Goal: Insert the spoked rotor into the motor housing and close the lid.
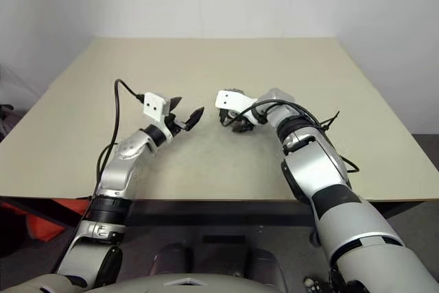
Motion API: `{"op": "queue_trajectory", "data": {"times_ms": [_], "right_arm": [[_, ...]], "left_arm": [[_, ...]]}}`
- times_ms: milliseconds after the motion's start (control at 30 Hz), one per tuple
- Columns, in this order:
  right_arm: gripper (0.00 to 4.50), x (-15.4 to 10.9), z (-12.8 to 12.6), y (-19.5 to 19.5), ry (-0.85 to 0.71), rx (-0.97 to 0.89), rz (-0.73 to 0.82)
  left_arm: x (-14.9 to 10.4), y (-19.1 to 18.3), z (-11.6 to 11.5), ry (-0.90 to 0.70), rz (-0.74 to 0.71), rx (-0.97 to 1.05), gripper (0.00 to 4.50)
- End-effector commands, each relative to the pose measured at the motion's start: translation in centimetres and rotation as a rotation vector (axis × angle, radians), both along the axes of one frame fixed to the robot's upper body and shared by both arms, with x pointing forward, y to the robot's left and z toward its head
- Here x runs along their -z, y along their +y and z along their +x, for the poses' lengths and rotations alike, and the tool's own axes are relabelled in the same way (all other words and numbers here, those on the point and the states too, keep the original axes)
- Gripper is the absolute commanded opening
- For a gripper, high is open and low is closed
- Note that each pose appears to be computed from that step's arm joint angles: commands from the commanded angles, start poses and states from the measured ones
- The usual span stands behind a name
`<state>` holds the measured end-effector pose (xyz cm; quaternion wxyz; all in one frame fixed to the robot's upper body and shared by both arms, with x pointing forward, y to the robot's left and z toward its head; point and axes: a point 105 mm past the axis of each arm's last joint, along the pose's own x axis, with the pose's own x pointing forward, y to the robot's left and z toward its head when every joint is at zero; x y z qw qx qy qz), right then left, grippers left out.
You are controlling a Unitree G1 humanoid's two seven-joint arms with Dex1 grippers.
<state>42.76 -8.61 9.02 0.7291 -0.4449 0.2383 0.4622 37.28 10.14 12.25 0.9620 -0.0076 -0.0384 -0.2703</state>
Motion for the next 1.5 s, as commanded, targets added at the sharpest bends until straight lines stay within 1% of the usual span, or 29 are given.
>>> {"op": "queue_trajectory", "data": {"times_ms": [33,67,100,367,467,533,633,733,833,967,1067,1167,1300,1500], "right_arm": [[2.29,-1.0,0.3,0.3,-0.013,-0.016,-0.015],[1.94,-1.1,0.3,0.4,-0.015,-0.015,-0.013],[1.77,-1.3,0.4,0.4,-0.020,-0.012,-0.009],[1.73,-2.6,0.9,0.4,-0.056,0.006,0.018],[1.73,-4.5,1.4,0.5,-0.096,0.005,0.065],[1.73,-5.2,1.5,0.3,-0.107,0.000,0.079],[1.73,-6.3,1.2,-0.5,-0.096,-0.021,0.118],[1.73,-7.3,0.1,-1.8,-0.027,-0.062,0.186],[1.73,-7.2,-1.5,-3.4,0.029,-0.101,0.199],[1.73,-6.8,-4.4,-4.9,0.080,-0.141,0.187],[1.73,-5.9,-6.8,-5.1,0.126,-0.170,0.165],[1.73,-4.7,-8.3,-5.0,0.163,-0.180,0.148],[1.73,-4.1,-9.2,-4.1,0.180,-0.178,0.166],[1.73,-3.1,-8.6,-2.8,0.174,-0.143,0.204]], "left_arm": [[-1.7,0.0,-0.2,-0.064,-0.008,0.000,4.50],[-1.7,0.0,-0.2,-0.064,-0.008,-0.001,4.50],[-1.7,0.0,-0.2,-0.064,-0.007,-0.001,4.50],[-1.6,-0.6,-0.3,-0.060,-0.004,0.017,4.50],[-1.6,-0.5,-0.3,-0.059,-0.002,0.018,4.50],[-1.5,-0.5,-0.3,-0.057,-0.002,0.019,4.50],[-1.4,-0.6,-0.3,-0.054,-0.003,0.022,4.50],[-1.2,-0.8,-0.3,-0.050,-0.003,0.025,4.50],[-1.1,-0.8,-0.3,-0.050,-0.004,0.025,4.50],[-1.1,-0.6,-0.3,-0.048,-0.003,0.024,4.50],[-1.1,-0.7,-0.3,-0.048,-0.002,0.028,4.50],[-1.1,-1.0,-0.2,-0.049,-0.001,0.035,4.50],[-1.2,-1.1,-0.1,-0.051,0.000,0.041,4.50],[-1.2,-0.9,-0.2,-0.053,0.003,0.036,4.50]]}}
